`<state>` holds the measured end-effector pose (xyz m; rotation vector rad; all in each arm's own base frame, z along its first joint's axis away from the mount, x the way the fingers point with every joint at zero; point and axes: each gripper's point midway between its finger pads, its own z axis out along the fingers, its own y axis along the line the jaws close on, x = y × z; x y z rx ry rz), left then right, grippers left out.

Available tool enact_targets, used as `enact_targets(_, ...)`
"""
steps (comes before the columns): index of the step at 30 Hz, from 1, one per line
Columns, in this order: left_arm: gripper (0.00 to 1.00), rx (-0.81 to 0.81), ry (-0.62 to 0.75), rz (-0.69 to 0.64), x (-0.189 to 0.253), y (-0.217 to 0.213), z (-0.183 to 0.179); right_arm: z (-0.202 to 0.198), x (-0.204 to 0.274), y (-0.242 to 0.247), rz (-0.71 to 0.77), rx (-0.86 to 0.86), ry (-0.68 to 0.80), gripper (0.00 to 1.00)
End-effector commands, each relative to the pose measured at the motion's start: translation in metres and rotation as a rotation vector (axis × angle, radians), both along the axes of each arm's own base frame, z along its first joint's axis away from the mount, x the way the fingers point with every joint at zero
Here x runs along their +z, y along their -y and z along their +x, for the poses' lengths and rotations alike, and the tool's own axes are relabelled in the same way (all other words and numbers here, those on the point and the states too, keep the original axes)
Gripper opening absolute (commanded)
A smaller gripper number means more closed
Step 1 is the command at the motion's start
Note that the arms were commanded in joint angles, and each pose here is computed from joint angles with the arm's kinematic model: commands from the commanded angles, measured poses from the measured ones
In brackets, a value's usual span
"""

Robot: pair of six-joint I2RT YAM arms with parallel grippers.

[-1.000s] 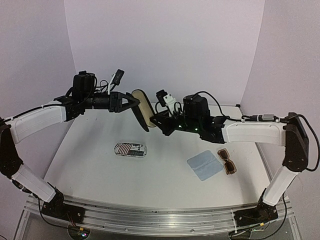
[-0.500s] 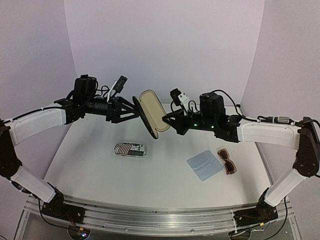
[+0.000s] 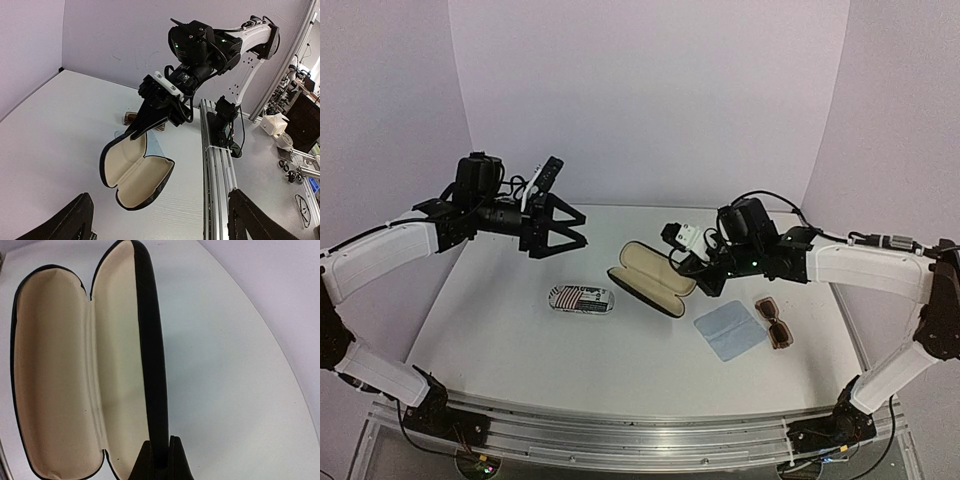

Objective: Organize the sunglasses
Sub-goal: Place the sunglasses case at the center of the board.

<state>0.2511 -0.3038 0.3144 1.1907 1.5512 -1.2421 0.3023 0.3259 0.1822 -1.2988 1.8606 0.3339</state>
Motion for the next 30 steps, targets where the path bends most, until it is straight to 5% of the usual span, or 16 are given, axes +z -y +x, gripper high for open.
enact_targets(1, 0.86, 0.084, 0.067, 0.025, -0.008, -0.007, 0.011, 0.004, -0.012, 0.006, -0.226, 0.139, 0.186, 0.0)
enact_targets(12, 0.86, 0.142, 0.103, 0.061, -0.023, -0.012, 0.018, 0.008, -0.075, -0.024, -0.44, 0.229, 0.22, 0.0)
enact_targets(30, 0.87, 0.157, 0.132, 0.079, -0.031, -0.012, 0.023, 0.014, -0.104, -0.046, -0.455, 0.241, 0.289, 0.07)
